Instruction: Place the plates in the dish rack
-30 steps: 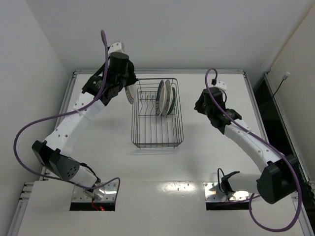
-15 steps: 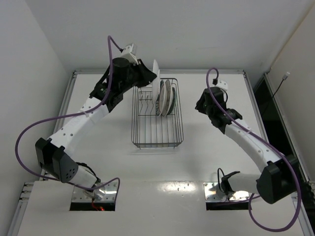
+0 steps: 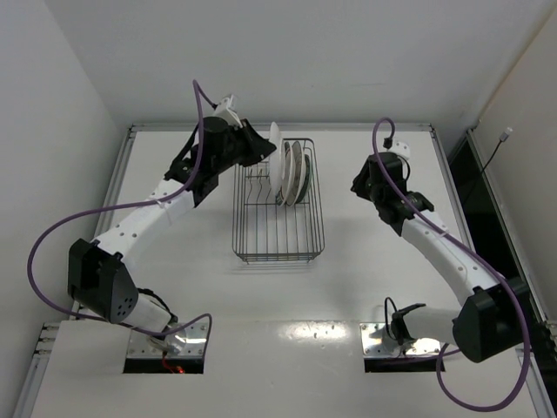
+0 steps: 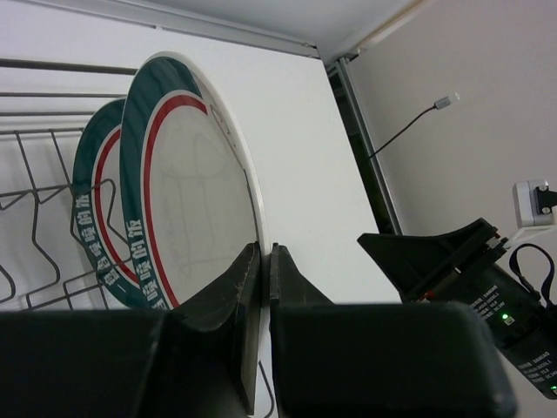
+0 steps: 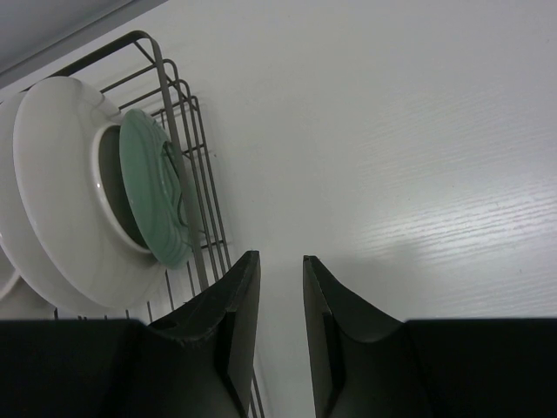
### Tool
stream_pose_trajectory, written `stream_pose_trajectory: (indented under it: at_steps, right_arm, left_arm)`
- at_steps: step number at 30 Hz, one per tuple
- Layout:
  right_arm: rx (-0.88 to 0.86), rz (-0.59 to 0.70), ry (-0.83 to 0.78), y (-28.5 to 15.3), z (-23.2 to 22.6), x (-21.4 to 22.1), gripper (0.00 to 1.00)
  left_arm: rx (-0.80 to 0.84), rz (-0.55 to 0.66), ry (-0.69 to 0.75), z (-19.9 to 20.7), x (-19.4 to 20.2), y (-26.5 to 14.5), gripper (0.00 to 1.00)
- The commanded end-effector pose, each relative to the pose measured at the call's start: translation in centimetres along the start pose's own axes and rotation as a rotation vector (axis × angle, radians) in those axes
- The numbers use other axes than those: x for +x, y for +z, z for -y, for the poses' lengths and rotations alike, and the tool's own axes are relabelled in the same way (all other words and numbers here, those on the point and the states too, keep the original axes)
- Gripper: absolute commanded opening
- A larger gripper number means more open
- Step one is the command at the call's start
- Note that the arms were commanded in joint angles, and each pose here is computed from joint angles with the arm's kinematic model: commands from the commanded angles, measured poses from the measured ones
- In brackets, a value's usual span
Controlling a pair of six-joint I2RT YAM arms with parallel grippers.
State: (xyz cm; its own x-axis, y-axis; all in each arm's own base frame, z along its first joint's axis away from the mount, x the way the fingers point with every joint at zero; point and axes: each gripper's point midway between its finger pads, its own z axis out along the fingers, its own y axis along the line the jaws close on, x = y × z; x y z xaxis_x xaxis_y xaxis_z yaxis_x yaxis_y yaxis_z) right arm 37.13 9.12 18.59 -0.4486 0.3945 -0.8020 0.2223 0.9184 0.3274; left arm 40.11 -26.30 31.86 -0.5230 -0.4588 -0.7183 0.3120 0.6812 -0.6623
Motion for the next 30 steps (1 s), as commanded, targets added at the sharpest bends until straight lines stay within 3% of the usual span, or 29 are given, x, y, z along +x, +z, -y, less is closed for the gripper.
stream_pose_trajectory:
  at_steps: [1, 15, 18, 20, 21, 23, 27, 29, 30]
  right_arm:
    - [-0.046, 0.047, 0.014, -0.6, -0.9, -1.7, 0.23]
    - [-0.050, 0.054, 0.017, -0.6, -1.0, -1.8, 0.24]
    - [-0.050, 0.054, 0.017, -0.6, -1.0, -1.8, 0.24]
    - [-0.058, 0.049, 0.017, -0.6, -1.2, -1.8, 0.25]
    - [-0.058, 0.049, 0.017, -0.6, -1.2, -1.8, 0.25]
    - [-0.058, 0.049, 0.017, -0.6, -1.2, -1.8, 0.25]
    - [-0.066, 0.046, 0.012, -0.7, -1.5, -1.6, 0.25]
    - [-0.066, 0.046, 0.012, -0.7, -1.5, -1.6, 0.25]
    - [-0.066, 0.046, 0.012, -0.7, -1.5, -1.6, 0.25]
  left_arm:
    - [0.081, 0.086, -0.011, 1.3, -2.2, 0.1, 0.00]
    - [-0.067, -0.039, -0.025, -4.4, 2.3, 3.3, 0.00]
    - [-0.096, -0.046, -0.011, -4.9, 1.7, 3.7, 0.02]
    - [-0.127, -0.046, 0.022, -4.4, 0.3, 3.7, 0.10]
    - [-0.154, -0.046, 0.032, -4.5, -0.3, 3.8, 0.25]
    - [-0.215, -0.111, 0.042, -5.3, 0.3, 3.8, 0.40]
    - [-0.258, -0.083, 0.101, -2.4, -3.4, 2.4, 0.83]
    - [-0.327, -0.091, 0.136, -2.4, -3.8, 1.1, 0.86]
    - [-0.305, -0.028, 0.186, -0.1, -5.4, -1.1, 0.86]
